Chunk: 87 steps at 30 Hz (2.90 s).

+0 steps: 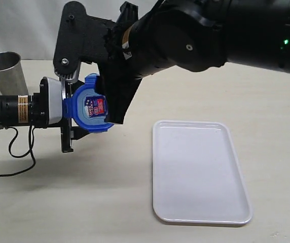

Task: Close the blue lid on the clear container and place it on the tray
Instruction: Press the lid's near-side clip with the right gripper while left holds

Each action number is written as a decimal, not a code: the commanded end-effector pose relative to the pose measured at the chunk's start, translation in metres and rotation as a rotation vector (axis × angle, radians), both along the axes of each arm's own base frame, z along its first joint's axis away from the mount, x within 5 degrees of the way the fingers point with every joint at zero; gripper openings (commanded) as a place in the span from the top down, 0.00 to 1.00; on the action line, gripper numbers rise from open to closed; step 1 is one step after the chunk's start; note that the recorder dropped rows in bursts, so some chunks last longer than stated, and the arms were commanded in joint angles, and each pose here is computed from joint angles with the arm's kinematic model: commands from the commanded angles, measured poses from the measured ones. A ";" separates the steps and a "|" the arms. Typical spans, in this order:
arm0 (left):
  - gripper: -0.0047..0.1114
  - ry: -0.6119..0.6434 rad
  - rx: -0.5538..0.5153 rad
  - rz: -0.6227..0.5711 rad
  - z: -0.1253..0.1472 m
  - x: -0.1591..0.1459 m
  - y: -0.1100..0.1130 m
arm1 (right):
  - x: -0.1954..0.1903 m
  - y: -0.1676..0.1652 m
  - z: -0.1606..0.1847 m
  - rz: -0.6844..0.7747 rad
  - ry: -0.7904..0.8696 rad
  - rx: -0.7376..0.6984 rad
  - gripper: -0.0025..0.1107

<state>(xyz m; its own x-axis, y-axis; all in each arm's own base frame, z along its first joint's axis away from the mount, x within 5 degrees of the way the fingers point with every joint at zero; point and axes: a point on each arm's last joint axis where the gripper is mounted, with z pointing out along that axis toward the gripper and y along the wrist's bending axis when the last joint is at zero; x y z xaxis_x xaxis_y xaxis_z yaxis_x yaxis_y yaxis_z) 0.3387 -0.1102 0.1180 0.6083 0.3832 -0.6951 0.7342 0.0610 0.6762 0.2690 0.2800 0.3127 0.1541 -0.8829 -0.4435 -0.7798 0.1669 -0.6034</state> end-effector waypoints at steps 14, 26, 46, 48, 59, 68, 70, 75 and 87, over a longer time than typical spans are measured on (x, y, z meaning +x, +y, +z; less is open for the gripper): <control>0.96 -0.057 -0.002 -0.025 0.005 0.000 -0.003 | 0.011 0.012 -0.034 0.152 0.106 -0.098 0.56; 0.96 -0.057 -0.002 -0.025 0.005 0.000 -0.003 | 0.013 0.013 -0.046 0.185 0.153 -0.181 0.56; 0.96 0.015 -0.057 -0.038 0.008 -0.003 -0.005 | 0.012 0.028 -0.071 0.216 0.439 -0.266 0.74; 0.96 0.014 -0.056 -0.038 0.008 -0.003 -0.005 | 0.011 0.031 -0.074 0.237 0.462 -0.252 0.74; 0.96 0.037 -0.062 -0.034 0.008 -0.003 -0.005 | 0.007 0.029 -0.068 0.248 0.454 -0.268 0.73; 0.96 0.084 -0.060 -0.021 0.007 -0.003 -0.005 | 0.002 0.012 -0.018 0.211 0.367 -0.156 0.73; 0.96 0.082 -0.057 -0.020 0.006 -0.003 -0.004 | 0.004 0.006 -0.005 0.194 0.327 -0.117 0.72; 0.96 -0.150 0.060 -0.032 0.003 0.001 -0.002 | 0.008 -0.004 0.017 0.129 0.276 -0.003 0.50; 0.96 -0.145 0.048 -0.027 0.004 0.002 -0.002 | 0.032 0.015 -0.036 0.148 0.280 -0.095 0.51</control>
<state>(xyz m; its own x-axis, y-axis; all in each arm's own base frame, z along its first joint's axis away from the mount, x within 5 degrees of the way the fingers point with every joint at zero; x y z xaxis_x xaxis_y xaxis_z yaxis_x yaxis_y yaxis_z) 0.3397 -0.1089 0.1117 0.7007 0.4341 -0.5662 0.6413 -0.0355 0.7665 0.3004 0.2955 0.2778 0.1544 -0.8998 -0.4080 -0.9294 0.0078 -0.3689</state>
